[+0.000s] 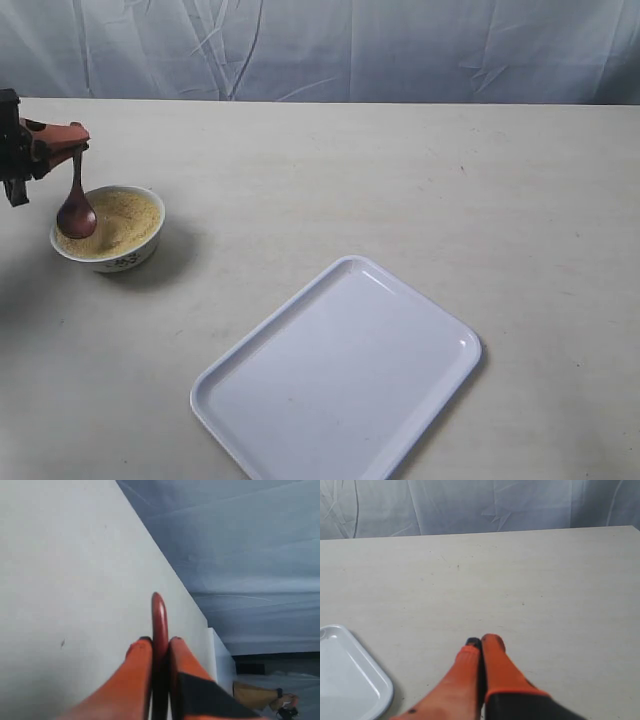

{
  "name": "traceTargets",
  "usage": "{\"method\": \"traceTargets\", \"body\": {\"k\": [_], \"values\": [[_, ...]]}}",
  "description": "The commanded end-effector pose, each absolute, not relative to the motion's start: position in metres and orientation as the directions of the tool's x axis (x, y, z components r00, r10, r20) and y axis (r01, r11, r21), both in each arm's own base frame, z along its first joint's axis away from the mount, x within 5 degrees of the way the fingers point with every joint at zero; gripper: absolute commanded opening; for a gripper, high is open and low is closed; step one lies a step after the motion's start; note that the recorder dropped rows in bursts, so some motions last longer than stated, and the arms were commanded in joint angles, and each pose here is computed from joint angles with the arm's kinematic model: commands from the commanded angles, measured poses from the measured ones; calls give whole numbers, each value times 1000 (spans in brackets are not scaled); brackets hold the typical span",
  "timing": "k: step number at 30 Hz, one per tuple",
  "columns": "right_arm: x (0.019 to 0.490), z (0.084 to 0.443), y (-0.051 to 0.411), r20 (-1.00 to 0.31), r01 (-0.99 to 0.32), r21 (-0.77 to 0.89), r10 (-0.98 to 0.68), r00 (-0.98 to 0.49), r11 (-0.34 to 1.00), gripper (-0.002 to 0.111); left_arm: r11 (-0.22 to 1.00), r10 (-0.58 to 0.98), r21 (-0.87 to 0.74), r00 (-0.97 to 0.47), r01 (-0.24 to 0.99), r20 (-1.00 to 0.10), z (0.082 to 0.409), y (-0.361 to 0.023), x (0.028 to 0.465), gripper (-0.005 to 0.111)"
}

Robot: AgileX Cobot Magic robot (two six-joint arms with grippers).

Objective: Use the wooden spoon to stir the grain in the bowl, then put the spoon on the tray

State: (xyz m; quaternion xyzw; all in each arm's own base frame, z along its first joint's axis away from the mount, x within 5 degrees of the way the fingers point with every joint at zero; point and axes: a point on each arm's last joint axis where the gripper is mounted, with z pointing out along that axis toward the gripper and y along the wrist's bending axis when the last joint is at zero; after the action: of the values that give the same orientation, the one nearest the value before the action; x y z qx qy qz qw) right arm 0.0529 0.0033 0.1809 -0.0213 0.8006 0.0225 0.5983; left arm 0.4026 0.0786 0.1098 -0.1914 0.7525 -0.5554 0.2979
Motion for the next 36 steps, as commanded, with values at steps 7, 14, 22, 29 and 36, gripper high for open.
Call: {"method": "traceTargets", "body": {"k": [7,14,22,29,36], "values": [[53,181,4,-963,-65,12,-6,-269,998,0,507,-519,-787,-604,352,-605,188,87,386,0],[53,181,4,-963,-65,12,-6,-269,998,0,616,-371,-596,-477,516,-797,224,69,361,0],[53,181,4,-963,-65,12,-6,-269,998,0,620,-174,-432,-422,655,-890,215,16,360,0],[53,181,4,-963,-65,12,-6,-269,998,0,683,-28,-286,-368,672,-930,208,2,366,0],[53,181,4,-963,-65,12,-6,-269,998,0,748,11,-252,-390,614,-921,202,7,370,0]]}}
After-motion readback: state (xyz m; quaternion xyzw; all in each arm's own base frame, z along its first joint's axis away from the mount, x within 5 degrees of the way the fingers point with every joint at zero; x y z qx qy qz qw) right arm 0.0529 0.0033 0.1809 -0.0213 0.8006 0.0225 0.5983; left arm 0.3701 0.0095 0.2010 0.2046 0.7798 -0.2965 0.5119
